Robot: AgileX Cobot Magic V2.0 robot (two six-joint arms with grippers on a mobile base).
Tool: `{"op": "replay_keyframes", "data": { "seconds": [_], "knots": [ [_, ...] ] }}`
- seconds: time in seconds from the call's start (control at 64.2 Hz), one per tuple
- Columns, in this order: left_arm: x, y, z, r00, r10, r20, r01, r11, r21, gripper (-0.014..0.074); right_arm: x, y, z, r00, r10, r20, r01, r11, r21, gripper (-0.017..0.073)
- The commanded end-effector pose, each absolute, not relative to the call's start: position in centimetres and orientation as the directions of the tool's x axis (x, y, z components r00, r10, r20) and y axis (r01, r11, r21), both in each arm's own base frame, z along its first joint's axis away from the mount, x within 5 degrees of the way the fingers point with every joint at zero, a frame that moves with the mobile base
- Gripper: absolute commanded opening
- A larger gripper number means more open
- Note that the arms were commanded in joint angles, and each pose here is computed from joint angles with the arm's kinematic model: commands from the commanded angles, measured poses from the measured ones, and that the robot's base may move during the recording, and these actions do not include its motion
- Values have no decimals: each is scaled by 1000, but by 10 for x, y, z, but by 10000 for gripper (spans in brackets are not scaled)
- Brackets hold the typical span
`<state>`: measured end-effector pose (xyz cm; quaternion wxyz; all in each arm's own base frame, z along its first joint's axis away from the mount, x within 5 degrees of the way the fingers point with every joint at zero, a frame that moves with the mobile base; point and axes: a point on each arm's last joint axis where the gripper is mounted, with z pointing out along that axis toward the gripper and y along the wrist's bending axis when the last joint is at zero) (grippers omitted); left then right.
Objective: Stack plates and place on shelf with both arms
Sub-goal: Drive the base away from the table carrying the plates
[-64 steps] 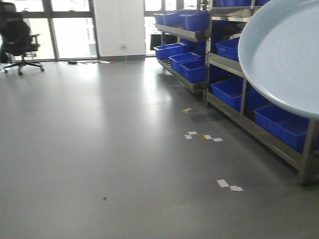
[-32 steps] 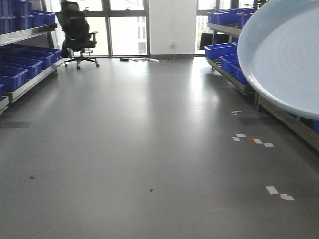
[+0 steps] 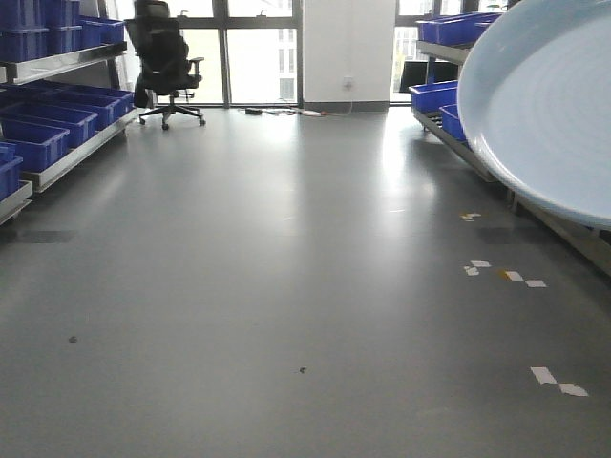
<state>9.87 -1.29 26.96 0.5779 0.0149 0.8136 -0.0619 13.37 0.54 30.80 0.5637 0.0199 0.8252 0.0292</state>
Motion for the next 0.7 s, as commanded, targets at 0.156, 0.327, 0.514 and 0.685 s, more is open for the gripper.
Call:
{"op": "replay_keyframes", "data": {
  "seconds": [0.156, 0.327, 0.514, 0.685],
  "knots": [
    [101, -14, 286, -235, -68, -970, 115, 989, -97, 84, 136, 6, 327, -235, 67, -970, -15, 997, 73, 15],
    [101, -14, 286, -235, -68, -970, 115, 989, -97, 84, 136, 6, 327, -235, 67, -970, -15, 997, 73, 15],
    [101, -14, 286, -235, -68, -970, 115, 989, -97, 84, 136, 6, 327, -235, 67, -970, -15, 997, 73, 15],
    [101, -14, 286, -235, -68, -970, 115, 989, -97, 84, 136, 6, 327, -235, 67, -970, -15, 997, 73, 15]
  ]
}}
